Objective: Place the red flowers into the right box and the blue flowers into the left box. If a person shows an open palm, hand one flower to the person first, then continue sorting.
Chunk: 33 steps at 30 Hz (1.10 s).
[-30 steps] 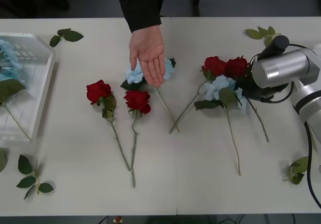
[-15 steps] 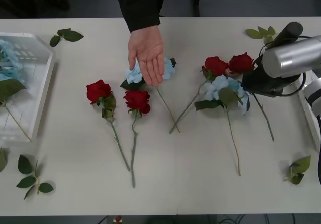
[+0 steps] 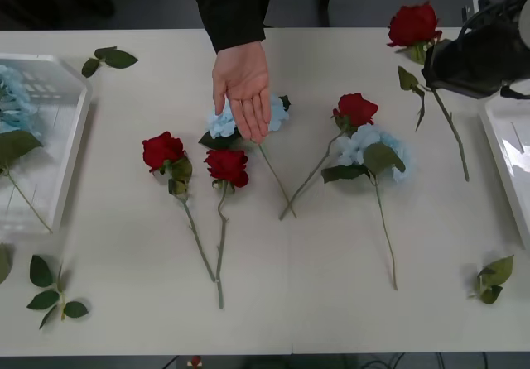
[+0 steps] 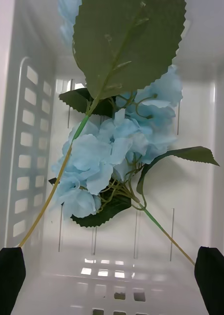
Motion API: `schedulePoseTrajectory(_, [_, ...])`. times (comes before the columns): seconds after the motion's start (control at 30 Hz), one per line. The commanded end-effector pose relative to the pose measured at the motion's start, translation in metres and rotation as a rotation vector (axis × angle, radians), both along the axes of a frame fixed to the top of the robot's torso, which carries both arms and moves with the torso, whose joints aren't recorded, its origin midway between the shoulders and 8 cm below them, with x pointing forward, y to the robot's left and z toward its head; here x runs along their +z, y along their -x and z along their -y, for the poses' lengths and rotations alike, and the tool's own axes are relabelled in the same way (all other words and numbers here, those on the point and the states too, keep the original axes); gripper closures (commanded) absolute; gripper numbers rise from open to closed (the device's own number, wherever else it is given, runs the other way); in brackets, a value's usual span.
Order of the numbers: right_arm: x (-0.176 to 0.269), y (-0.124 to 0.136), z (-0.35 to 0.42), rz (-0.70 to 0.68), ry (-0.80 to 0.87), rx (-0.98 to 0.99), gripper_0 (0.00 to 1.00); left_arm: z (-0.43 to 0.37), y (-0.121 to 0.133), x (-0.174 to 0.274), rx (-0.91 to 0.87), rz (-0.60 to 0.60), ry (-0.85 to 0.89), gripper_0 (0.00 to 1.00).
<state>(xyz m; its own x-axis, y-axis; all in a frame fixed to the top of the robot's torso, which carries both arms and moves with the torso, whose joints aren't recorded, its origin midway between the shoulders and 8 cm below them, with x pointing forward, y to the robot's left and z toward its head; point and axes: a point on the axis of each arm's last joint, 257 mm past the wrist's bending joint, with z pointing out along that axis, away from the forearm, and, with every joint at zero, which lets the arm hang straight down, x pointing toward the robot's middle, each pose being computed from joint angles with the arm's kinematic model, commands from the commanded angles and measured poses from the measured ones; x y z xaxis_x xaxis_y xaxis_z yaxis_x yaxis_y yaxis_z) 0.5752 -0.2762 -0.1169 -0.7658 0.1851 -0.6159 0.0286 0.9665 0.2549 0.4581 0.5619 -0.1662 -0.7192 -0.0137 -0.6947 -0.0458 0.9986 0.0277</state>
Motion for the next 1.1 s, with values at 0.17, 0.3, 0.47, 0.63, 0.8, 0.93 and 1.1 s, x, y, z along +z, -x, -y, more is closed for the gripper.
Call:
schedulePoseTrajectory(0.17, [0.134,-0.012,-0.077,0.486,0.040,0.355,1.00,-0.014,0.000,0.022,0.007,0.023,-0.058,0.00])
schedulePoseTrajectory(0.3, [0.186,-0.015,-0.118,0.726,-0.027,0.449,1.00,-0.014,0.000,0.022,0.007,0.024,-0.061,0.00])
schedulePoseTrajectory(0.47, [0.235,-0.003,-0.161,0.928,-0.205,0.525,1.00,-0.015,0.000,0.022,0.008,0.024,-0.062,0.00])
schedulePoseTrajectory(0.63, [0.259,0.014,-0.188,1.057,-0.261,0.595,1.00,-0.016,0.000,0.023,0.008,0.024,-0.066,0.00])
schedulePoseTrajectory(0.8, [0.275,0.028,-0.204,1.136,-0.337,0.629,1.00,-0.016,0.000,0.022,0.009,0.024,-0.065,0.00])
schedulePoseTrajectory(0.93, [0.275,0.035,-0.205,1.132,-0.401,0.638,1.00,-0.016,0.000,0.022,0.010,0.027,-0.065,0.00])
schedulePoseTrajectory(1.1, [0.275,0.035,-0.205,1.132,-0.401,0.638,1.00,-0.017,0.000,0.023,0.011,0.027,-0.067,0.00])
